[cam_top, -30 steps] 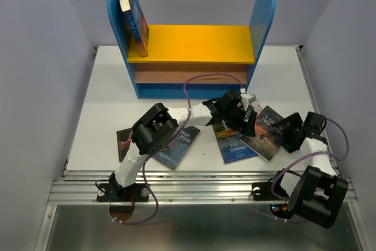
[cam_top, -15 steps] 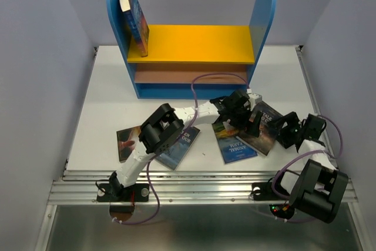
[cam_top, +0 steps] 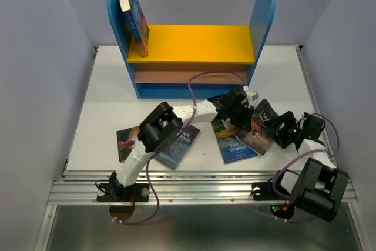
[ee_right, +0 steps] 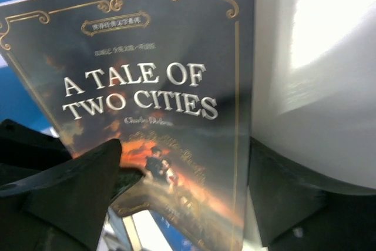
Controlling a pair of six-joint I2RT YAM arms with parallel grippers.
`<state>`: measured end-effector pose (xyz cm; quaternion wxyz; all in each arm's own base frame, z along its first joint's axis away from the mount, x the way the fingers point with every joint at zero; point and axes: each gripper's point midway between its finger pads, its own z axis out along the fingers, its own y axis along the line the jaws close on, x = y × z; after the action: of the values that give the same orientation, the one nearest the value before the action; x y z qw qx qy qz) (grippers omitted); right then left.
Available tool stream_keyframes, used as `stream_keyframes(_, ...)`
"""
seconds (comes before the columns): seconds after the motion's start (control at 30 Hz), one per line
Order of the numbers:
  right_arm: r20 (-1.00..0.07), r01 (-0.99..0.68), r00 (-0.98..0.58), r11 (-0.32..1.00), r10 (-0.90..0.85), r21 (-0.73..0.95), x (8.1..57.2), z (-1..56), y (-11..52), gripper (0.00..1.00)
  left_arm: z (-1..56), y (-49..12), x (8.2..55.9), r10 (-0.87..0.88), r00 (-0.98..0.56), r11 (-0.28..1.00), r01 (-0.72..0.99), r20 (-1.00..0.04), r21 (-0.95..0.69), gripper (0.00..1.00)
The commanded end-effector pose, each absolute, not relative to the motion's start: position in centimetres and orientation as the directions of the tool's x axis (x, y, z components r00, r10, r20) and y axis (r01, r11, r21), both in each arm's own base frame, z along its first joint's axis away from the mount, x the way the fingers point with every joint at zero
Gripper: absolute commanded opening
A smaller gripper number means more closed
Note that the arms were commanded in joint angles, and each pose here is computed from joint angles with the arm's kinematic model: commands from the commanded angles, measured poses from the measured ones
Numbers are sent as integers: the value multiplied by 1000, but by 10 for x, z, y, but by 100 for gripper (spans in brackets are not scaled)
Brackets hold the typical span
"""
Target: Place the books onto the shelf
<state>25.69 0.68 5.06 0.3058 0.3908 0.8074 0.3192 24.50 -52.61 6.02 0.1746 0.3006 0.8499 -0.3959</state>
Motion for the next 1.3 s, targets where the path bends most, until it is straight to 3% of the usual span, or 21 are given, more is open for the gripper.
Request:
stream_keyframes(0.0, -278, 341, -585, 542, 762, 768, 264, 83, 15, 93, 104, -530, 241, 336, -679, 450, 724, -653, -522, 0)
stream_keyframes(0.1, -317, 313, -581, 566, 749, 763, 273, 102, 10, 100, 161, -521, 245, 235, -608, 419, 767, -758, -486, 0)
stream_keyframes(0.27, -389, 259, -550, 594, 739, 762, 287, 137, 5, 100, 236, -486, 258, 65, -468, 473, 792, -881, -386, 0)
stream_keyframes(0.53, -584, 129, -473, 708, 659, 694, 308, 211, 2, 100, 350, -392, 253, -216, -235, 586, 745, -948, -318, 0)
stream_keyframes(0.73, -685, 2, -489, 786, 540, 618, 303, 238, 32, 100, 413, -308, 259, -409, -7, 725, 605, -913, -329, 0)
stream_keyframes(0.93, -754, -185, -561, 836, 341, 516, 299, 249, 97, 100, 467, -249, 270, -421, 290, 851, 453, -859, -265, 0)
stream_keyframes(0.97, -759, -209, -563, 832, 328, 514, 299, 250, 103, 100, 481, -235, 270, -465, 342, 854, 416, -817, -312, 0)
stream_keyframes(1.13, -780, -326, -574, 805, 249, 496, 297, 253, 134, 100, 491, -202, 297, -321, 503, 947, 151, -803, -283, 0)
stream_keyframes(1.27, -772, -332, -593, 805, 228, 492, 303, 246, 141, 100, 503, -186, 329, -318, 552, 943, 103, -771, -316, 0)
